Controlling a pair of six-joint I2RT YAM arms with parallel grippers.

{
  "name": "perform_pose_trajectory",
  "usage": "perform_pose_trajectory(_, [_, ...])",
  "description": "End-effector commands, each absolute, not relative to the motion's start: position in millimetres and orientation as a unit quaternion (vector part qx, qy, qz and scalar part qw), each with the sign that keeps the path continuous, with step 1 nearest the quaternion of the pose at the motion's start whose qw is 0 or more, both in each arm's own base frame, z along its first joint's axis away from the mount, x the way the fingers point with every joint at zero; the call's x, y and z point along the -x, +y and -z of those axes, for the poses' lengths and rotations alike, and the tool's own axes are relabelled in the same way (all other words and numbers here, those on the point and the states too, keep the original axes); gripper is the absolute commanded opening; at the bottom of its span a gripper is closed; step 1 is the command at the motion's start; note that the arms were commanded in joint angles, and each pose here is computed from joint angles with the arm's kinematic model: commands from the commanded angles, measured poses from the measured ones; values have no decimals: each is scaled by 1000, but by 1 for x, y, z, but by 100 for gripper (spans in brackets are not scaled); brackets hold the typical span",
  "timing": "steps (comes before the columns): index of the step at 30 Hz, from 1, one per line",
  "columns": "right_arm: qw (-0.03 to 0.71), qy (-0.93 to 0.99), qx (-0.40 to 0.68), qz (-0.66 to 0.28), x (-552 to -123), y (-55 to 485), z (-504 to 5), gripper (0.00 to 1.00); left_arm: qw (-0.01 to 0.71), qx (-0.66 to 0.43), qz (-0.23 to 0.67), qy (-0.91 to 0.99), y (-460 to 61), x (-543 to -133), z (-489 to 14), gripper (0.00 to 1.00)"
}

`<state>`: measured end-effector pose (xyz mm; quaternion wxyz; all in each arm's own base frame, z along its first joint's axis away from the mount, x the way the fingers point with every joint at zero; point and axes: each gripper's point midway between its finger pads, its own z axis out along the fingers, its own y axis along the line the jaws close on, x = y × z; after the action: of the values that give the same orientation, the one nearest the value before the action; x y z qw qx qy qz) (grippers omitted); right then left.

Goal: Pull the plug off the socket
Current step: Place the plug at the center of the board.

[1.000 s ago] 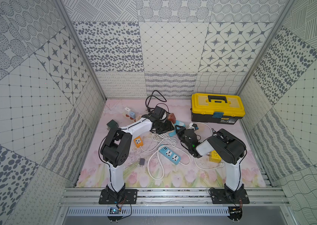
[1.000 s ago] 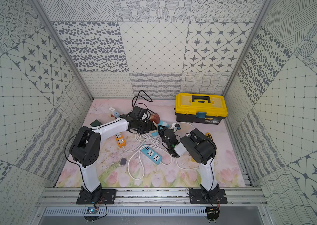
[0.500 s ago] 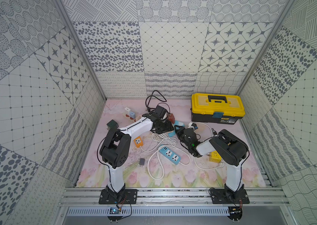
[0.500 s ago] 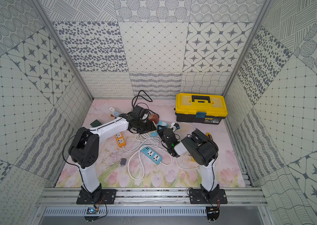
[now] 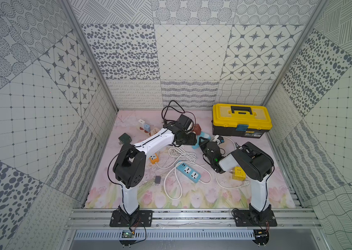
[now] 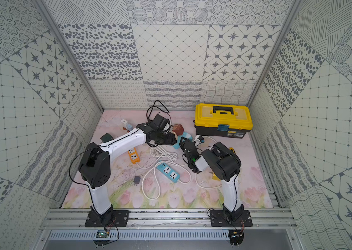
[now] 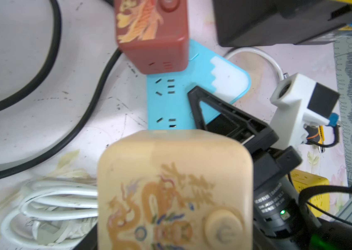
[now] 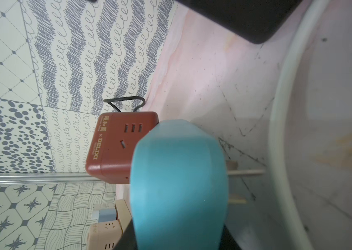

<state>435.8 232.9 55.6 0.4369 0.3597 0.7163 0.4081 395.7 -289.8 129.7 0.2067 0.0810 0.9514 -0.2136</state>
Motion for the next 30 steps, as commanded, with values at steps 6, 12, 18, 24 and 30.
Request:
perform_pose_trajectory(6, [343,797,-355,-349,-404,233,36,3,273,17,284,919,-232,-395,-206,0])
perform_pose_trajectory(12, [352,800,-341,-346,-408,235,20,23,257,150,167,940,-137,-356,-192,0])
perform_pose_trajectory(18, [349,807,-330,-343,-410,241,19,29,261,231,22,937,-53,-302,-175,0])
perform_pose_trajectory(24, [354,809,-327,-338,-409,243,21,33,143,361,-63,919,-5,-244,-142,0])
perform_pose_trajectory(30, [354,809,-327,-337,-410,243,23,34,22,382,-65,922,-13,-223,-96,0])
